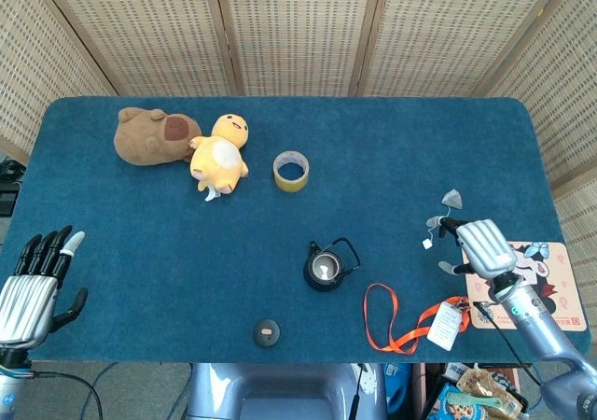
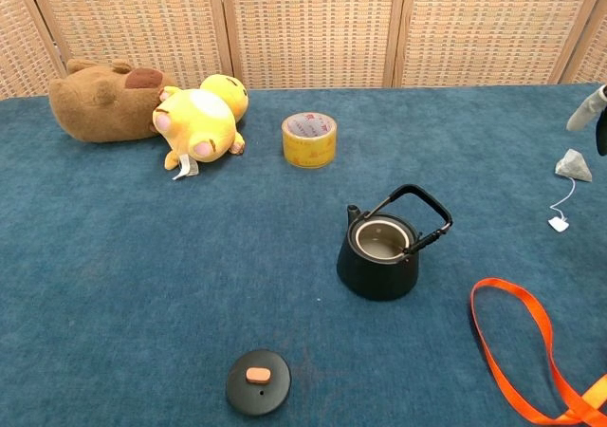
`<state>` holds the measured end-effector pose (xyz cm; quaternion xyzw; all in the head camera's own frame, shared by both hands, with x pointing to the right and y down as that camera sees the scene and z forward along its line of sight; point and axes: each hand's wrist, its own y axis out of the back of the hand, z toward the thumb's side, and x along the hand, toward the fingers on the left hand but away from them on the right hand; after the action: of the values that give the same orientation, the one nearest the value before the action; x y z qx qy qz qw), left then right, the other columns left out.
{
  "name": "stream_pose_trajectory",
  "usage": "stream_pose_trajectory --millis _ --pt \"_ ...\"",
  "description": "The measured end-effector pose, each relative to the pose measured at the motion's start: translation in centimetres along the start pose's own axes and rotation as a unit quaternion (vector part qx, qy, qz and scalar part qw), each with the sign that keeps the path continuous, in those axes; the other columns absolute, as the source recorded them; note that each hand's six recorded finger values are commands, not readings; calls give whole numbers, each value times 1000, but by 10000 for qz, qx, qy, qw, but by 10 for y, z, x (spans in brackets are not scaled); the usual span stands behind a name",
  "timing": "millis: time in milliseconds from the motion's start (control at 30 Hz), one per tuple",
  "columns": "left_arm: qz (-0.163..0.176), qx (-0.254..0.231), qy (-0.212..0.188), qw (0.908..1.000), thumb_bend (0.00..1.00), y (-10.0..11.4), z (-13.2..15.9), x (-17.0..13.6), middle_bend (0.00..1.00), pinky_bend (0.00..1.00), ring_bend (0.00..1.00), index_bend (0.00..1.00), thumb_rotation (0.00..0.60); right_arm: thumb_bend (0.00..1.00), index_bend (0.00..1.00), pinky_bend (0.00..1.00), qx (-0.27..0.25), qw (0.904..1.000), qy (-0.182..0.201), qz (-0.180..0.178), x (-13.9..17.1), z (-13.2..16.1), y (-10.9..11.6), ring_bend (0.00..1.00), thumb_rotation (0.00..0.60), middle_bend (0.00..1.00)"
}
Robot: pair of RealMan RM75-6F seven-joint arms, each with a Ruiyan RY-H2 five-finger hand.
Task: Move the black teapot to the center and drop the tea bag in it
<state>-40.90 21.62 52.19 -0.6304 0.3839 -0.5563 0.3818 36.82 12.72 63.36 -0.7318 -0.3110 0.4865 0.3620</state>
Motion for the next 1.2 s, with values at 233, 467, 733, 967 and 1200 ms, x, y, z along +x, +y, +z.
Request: stream_pose_trajectory --millis 233,467,733,967,1200 --pt "76 78 -37 9999 429 7 2 8 0 0 0 0 600 275 440 905 177 9996 -22 230 -13 -12 -10 817 600 711" --pt "73 145 -51 9999 429 9 4 14 0 0 0 0 600 316 464 932 268 9980 -107 556 -28 -21 -25 851 600 769" --pt "47 150 -21 9999 430 7 3 17 0 0 0 0 600 362 473 934 308 9957 -236 843 -45 -25 -38 859 600 777" --pt "-12 151 18 9999 429 5 1 17 0 0 0 0 600 401 497 934 360 9944 -336 935 -57 -28 -47 859 600 783" --pt "-53 145 31 9999 429 2 0 17 0 0 0 0 600 413 501 934 412 9931 -400 1018 -65 -29 -55 859 600 784"
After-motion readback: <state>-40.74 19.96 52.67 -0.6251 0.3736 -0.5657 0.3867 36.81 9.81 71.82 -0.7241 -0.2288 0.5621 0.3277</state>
